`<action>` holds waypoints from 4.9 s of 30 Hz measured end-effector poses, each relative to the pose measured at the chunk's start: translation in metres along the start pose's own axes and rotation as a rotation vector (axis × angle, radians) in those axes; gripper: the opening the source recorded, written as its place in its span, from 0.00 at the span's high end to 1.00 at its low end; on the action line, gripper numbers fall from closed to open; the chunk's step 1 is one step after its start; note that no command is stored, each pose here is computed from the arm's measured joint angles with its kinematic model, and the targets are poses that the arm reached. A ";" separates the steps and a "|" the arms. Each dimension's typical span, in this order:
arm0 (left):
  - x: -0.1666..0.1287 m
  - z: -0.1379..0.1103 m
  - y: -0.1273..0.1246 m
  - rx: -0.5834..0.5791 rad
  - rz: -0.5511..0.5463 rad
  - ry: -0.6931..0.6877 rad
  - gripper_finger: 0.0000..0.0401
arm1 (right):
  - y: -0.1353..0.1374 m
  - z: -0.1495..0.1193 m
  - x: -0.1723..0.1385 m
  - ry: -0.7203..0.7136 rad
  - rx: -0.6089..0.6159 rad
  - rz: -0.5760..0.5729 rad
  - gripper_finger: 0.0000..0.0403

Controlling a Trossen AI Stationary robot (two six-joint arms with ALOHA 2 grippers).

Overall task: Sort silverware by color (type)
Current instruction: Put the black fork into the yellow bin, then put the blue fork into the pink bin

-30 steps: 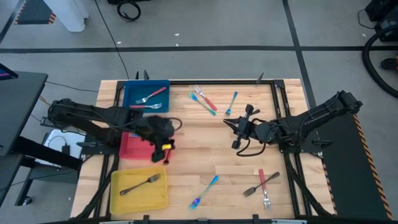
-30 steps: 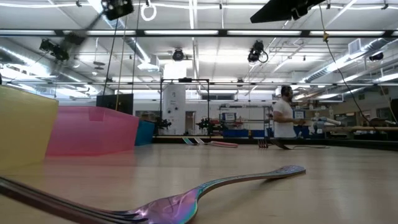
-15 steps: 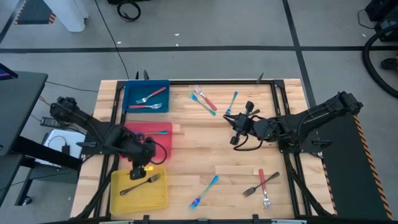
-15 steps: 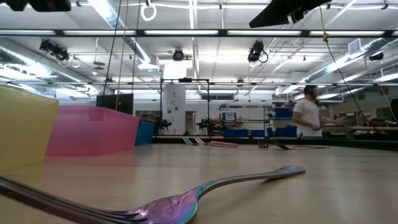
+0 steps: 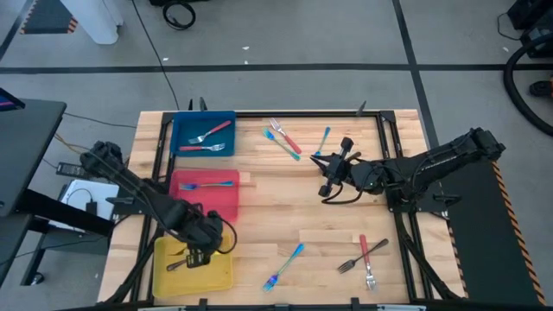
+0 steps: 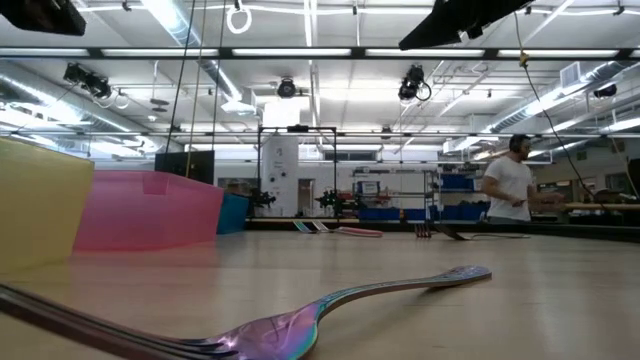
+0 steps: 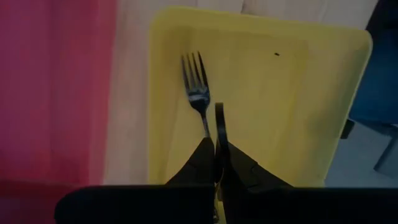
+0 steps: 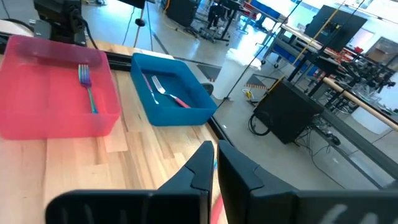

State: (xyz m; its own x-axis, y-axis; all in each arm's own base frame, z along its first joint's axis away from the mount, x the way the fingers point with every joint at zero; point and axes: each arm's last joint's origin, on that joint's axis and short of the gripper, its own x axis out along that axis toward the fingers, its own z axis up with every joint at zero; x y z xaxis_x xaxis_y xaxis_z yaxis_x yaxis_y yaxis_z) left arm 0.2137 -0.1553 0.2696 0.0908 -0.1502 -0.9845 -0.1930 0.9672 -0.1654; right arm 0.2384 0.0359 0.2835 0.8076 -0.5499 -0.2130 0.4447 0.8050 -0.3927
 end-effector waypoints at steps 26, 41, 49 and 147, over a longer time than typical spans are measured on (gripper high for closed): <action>0.046 0.025 0.004 -0.023 0.143 0.152 0.80 | -0.024 -0.003 0.019 0.028 0.018 -0.115 0.93; 0.020 0.064 0.028 0.040 0.130 0.050 0.80 | -0.020 -0.011 0.018 0.082 0.091 -0.039 0.93; 0.015 0.101 0.034 0.009 0.035 -0.237 0.80 | -0.015 -0.019 0.017 0.154 0.194 0.076 0.93; 0.061 0.253 0.353 0.176 0.156 -0.266 0.80 | -0.030 -0.066 0.024 0.474 0.208 0.087 0.93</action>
State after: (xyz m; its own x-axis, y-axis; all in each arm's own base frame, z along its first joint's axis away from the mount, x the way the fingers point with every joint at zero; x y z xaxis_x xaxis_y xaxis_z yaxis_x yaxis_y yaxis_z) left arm 0.3984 0.2288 0.1662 0.3289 0.0381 -0.9436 -0.0556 0.9982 0.0209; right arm 0.2193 -0.0162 0.2313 0.6025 -0.4805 -0.6372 0.4900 0.8530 -0.1799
